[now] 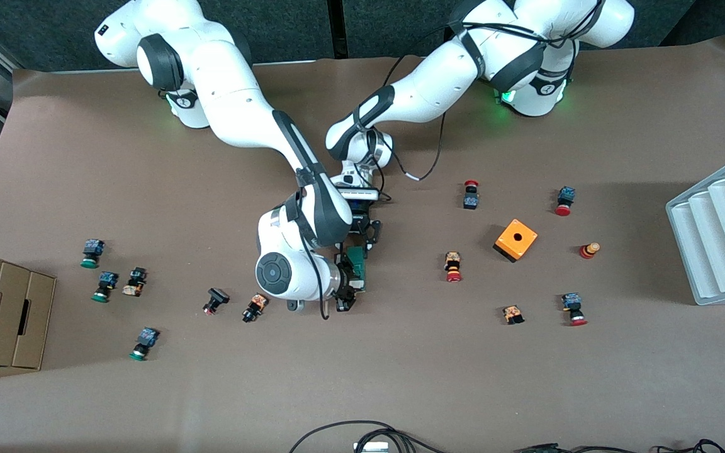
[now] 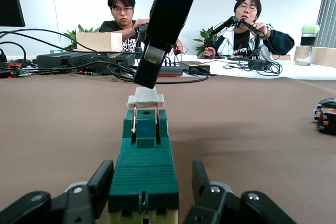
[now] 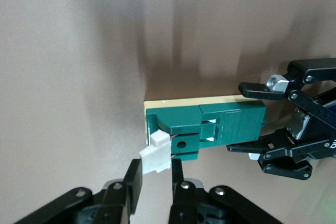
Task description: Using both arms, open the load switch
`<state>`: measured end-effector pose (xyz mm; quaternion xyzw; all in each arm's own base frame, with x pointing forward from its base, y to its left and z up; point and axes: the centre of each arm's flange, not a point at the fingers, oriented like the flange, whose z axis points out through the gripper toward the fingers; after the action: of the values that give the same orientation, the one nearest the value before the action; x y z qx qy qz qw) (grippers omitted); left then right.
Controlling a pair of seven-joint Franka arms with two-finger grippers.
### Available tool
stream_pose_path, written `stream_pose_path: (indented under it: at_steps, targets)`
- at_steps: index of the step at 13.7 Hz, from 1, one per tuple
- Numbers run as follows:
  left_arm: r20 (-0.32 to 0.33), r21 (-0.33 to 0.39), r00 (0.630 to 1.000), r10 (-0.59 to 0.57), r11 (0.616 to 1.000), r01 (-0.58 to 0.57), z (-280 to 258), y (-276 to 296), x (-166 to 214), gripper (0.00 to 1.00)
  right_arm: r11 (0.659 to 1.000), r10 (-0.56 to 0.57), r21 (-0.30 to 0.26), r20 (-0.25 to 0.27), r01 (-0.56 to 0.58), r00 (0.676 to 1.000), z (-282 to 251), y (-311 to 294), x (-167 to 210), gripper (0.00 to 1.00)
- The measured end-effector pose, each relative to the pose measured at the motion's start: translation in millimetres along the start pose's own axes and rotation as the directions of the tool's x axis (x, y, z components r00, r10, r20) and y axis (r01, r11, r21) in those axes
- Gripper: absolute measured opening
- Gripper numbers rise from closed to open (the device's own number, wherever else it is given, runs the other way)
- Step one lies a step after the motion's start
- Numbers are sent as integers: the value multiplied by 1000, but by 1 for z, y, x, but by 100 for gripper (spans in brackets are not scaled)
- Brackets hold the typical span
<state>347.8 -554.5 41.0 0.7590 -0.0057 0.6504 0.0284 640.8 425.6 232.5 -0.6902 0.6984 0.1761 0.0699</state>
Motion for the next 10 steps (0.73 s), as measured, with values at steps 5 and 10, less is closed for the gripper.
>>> stream_pose_path:
  at_steps: [5, 10]
  targets:
    - [0, 0, 1000, 0, 1000, 0, 0, 0, 0, 68, 1000, 2, 15, 3, -2, 1000, 0, -2, 2, 35]
    - [0, 0, 1000, 0, 1000, 0, 0, 0, 0, 68, 1000, 1, 29, 5, -1, 1000, 8, -2, 1, 36]
